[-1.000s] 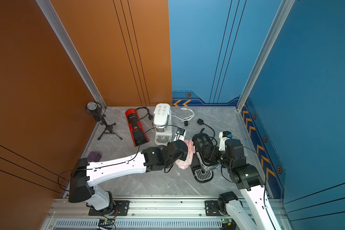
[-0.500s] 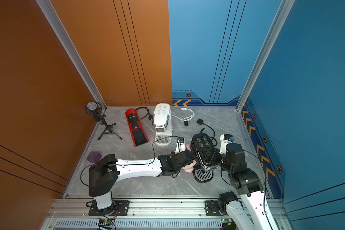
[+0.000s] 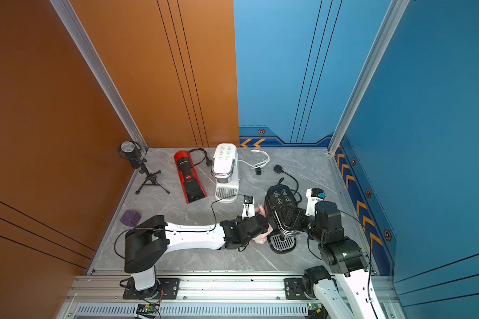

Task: Wipe the surface of a coffee machine
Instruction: Wipe the dirt from the surface of the coffee machine.

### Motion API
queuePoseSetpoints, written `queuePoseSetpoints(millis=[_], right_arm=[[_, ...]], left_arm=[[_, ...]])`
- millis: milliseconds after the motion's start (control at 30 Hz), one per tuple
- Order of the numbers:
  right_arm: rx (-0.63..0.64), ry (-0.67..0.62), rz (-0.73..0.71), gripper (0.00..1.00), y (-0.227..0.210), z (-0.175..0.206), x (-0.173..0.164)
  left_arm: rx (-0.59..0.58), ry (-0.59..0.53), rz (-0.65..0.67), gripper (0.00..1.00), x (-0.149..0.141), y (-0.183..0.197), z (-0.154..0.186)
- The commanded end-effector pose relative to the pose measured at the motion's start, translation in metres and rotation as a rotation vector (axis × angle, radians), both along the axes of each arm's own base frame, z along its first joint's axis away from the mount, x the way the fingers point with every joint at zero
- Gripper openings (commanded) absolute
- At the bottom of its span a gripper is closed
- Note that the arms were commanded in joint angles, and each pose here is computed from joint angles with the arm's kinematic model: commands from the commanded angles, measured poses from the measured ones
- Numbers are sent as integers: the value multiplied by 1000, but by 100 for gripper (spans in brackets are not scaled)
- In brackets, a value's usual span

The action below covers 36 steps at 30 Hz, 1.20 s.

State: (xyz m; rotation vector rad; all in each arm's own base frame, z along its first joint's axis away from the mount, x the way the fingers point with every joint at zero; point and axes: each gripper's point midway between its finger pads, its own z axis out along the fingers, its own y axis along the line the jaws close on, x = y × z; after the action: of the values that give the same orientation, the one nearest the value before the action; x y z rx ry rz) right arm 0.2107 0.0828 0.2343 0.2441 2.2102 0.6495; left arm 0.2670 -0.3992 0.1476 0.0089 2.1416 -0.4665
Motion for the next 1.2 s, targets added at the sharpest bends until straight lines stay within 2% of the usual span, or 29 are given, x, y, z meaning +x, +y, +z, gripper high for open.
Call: queuePoseSetpoints(millis=[0, 67, 167, 400, 500, 667, 767, 1000, 1167], right_arm=[[7, 58, 9, 88, 0, -10, -11], [23, 62, 14, 90, 2, -8, -11], [31, 66, 11, 93, 3, -7, -11], [81, 91, 32, 94, 11, -12, -14], [98, 101, 31, 94, 12, -16, -17], [110, 108, 28, 94, 11, -19, -22], [105, 103, 30, 94, 11, -14, -23], [80, 85, 25, 94, 7, -1, -23], [99, 74, 16, 95, 8, 19, -19]], left_arm=[[-112, -71, -38, 0, -6, 2, 61], [-128, -68, -42, 0, -12, 1, 64], [-130, -36, -23, 0, -12, -1, 45], [-106, 49, 44, 0, -14, -1, -22], [-62, 74, 66, 0, -14, -2, -52], [-38, 123, 77, 0, -12, -4, -85], [-50, 119, 58, 0, -8, -5, -74], [-123, 11, -57, 0, -5, -7, 18], [-146, 20, -138, 0, -8, -17, 33]])
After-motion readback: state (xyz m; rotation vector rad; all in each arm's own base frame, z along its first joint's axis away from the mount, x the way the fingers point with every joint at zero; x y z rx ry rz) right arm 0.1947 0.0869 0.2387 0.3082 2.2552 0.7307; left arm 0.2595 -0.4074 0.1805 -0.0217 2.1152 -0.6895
